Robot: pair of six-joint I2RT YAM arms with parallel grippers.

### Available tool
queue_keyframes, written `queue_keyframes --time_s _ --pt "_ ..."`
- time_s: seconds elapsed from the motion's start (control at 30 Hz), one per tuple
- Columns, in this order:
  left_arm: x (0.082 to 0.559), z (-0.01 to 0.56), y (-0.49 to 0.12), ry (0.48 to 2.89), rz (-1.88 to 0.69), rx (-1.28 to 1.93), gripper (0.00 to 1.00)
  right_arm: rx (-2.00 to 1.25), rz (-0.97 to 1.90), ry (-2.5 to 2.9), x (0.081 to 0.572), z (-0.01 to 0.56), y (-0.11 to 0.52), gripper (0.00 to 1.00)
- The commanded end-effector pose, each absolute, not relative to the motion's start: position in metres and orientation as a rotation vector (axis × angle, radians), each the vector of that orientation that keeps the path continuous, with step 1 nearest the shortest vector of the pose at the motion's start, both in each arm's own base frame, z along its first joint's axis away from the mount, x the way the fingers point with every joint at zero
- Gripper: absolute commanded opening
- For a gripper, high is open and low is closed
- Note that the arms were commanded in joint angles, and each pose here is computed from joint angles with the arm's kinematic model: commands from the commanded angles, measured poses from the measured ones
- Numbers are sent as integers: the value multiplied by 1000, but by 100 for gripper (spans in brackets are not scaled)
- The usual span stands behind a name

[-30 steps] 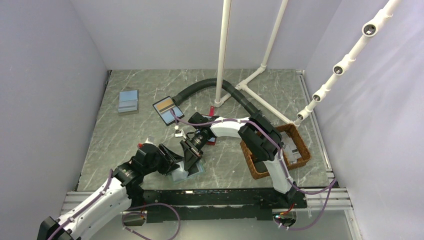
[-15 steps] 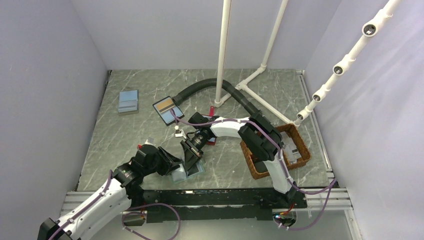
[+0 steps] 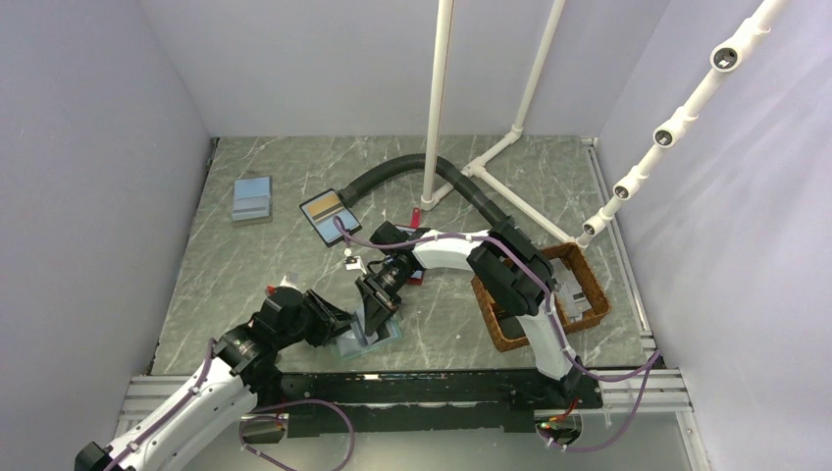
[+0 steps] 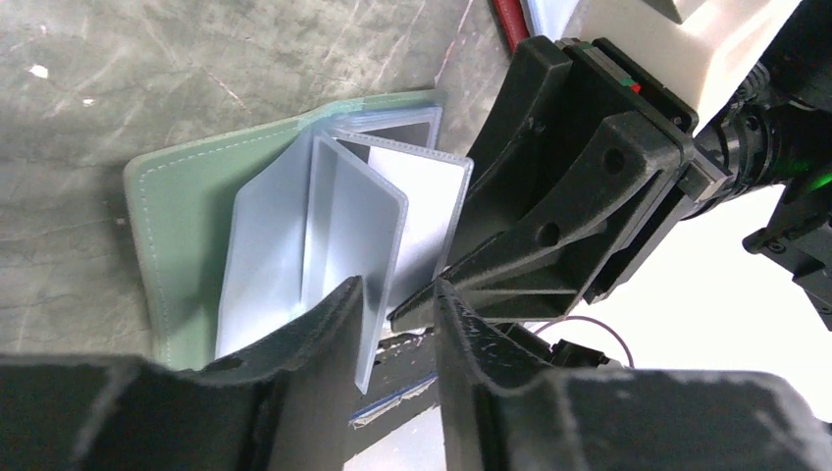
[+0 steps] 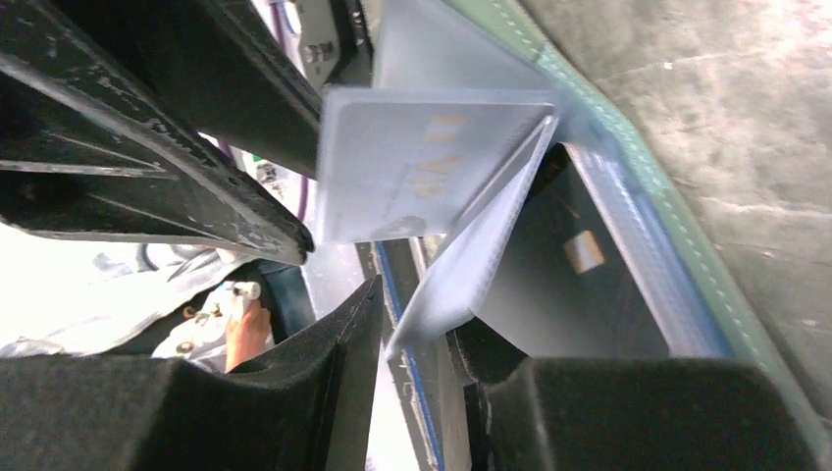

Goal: Take the credit cards out of the card holder
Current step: Remove the credit card from the card holder.

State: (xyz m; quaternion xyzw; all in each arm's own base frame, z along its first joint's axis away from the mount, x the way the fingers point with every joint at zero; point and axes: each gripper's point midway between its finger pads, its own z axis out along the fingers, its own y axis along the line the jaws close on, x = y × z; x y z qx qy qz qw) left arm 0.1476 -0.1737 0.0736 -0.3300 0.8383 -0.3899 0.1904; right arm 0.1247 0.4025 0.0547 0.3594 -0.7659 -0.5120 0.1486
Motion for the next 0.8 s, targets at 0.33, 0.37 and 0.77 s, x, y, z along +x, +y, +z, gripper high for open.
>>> queue_keyframes --time_s 0.33,0.37,0.77 --pt "132 45 -158 2486 -907 -1003 32 1171 -1376 -2314 136 47 399 22" --pt "132 45 -158 2489 -902 -997 27 1179 -1368 -2321 136 47 398 16" --pt "154 76 -164 2378 -933 -615 0 1478 -1198 -2528 164 60 369 23"
